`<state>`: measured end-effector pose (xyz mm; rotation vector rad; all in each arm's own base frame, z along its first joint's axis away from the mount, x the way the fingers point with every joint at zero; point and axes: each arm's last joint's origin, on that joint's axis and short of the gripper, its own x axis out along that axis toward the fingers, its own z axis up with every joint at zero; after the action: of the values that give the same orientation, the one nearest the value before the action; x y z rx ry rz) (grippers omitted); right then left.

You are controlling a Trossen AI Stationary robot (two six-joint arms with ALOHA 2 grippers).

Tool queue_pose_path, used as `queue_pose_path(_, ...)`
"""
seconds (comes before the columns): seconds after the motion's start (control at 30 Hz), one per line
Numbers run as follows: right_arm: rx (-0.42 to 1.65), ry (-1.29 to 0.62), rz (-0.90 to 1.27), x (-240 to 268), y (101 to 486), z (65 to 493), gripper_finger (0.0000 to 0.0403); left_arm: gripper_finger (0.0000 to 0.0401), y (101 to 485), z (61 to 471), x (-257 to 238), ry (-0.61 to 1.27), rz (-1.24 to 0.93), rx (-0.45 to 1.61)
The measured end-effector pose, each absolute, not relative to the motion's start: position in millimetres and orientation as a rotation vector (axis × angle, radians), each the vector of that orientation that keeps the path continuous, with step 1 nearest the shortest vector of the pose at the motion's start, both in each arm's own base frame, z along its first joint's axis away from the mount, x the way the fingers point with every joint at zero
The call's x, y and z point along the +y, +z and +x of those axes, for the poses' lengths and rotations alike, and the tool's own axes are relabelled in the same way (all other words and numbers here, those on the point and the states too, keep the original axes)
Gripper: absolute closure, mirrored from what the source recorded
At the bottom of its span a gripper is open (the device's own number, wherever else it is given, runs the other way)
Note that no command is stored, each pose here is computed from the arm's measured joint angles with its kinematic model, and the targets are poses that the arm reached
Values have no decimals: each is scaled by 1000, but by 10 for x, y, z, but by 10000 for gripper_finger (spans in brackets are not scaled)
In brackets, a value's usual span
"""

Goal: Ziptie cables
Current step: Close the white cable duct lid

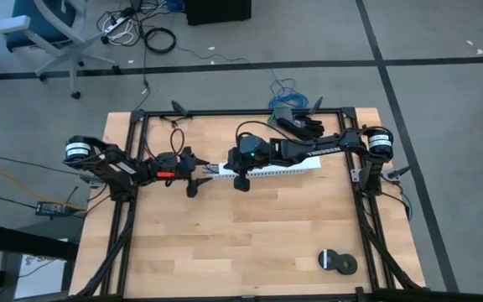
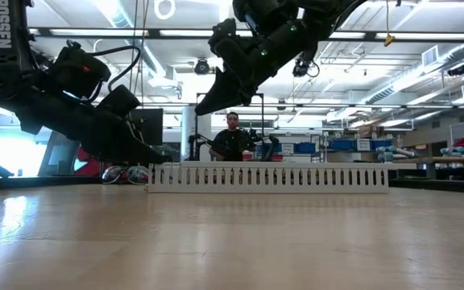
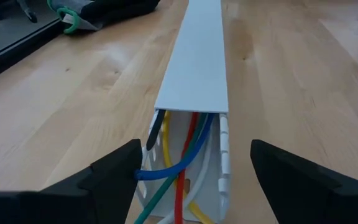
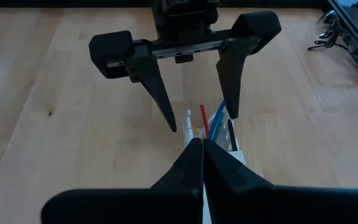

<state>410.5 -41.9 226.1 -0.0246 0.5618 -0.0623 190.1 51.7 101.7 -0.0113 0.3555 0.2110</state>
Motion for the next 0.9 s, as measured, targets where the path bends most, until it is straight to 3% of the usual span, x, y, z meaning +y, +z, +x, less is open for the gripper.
queue_pose_path(0.37,567,-64,-25,-423,2256,4102,403,87,1072,1916,520,200,52,300)
queue_pose_path(0.63,571,-64,-26,-425,2254,4100,403,87,942,1872,520,217,59,444)
queue_pose_path(0.9,570,-62,-23,-424,2255,4101,403,87,959,1971,546,212,63,439)
